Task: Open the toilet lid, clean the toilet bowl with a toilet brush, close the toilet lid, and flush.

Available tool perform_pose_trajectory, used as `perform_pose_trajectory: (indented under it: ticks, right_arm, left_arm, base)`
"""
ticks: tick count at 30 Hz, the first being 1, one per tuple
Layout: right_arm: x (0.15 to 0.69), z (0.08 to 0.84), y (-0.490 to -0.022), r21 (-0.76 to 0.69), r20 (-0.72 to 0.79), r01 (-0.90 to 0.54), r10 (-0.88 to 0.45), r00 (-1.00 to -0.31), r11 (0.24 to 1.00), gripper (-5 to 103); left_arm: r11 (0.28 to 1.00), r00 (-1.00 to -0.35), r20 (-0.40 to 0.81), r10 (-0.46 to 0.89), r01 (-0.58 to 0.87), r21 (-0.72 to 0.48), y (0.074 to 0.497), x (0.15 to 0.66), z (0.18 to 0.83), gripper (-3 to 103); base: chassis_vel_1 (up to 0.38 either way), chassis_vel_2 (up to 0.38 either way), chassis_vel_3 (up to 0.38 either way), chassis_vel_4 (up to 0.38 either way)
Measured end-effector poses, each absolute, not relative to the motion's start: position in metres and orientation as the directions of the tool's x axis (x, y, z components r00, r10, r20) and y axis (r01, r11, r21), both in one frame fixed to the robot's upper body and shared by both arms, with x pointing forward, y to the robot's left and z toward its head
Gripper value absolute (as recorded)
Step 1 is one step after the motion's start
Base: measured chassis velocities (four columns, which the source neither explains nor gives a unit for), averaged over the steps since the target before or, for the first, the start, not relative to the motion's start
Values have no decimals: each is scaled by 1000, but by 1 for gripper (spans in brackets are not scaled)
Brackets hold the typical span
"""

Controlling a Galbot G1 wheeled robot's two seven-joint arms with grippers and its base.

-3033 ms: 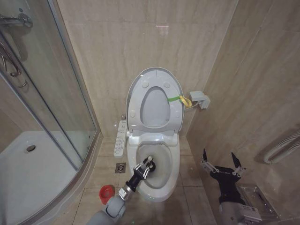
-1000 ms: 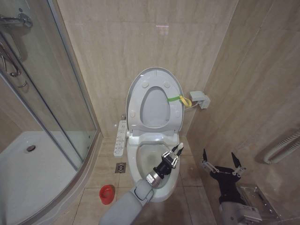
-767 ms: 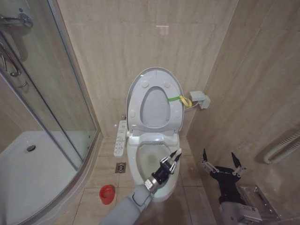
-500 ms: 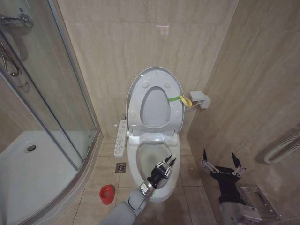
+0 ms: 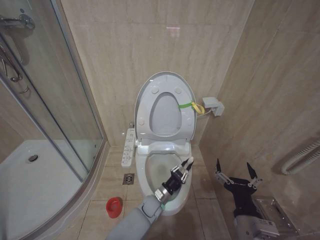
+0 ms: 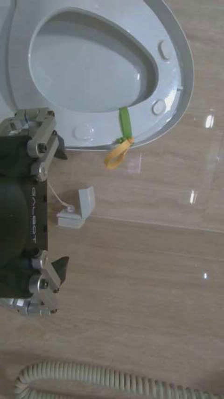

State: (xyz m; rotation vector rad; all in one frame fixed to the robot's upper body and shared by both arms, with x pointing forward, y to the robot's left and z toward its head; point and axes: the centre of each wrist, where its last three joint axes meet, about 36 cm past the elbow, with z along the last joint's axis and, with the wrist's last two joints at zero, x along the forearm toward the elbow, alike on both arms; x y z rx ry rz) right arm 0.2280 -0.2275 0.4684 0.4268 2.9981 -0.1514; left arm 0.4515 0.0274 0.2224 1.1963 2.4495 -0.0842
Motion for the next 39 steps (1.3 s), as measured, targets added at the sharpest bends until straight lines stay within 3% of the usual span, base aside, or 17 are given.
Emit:
perform_pose_trajectory:
  ticks: [6,18,24,31,39]
  right_arm:
    - [228,468,-228,-83,-122,283,272,-954,955,100]
    - [228,468,-228,-83,-122,283,272,-954,955,100]
    - [228,468,-228,-83,-122,283,272,-954,956,100]
    - [228,468,-228,-83,-122,283,272,-954,955,100]
    - [228,468,-228,-83,-122,283,272,-954,955,100]
  left_arm:
    - [646,-565,-371,737,749,145,44,464,220,20]
    - [632,-517,-442,733,758,160,16,471,249,20]
    - [631,-546,-386,744,764,136,20,462,224,20]
    - [672,-582,-373,722,717,183,48,489,228,20]
    - [636,-514,-460,723,755,156,16,470,255,20]
  base:
    - [0,0,0,0]
    - [0,0,0,0]
    - [0,0,0,0]
    - [0,0,0,0]
    - [0,0,0,0]
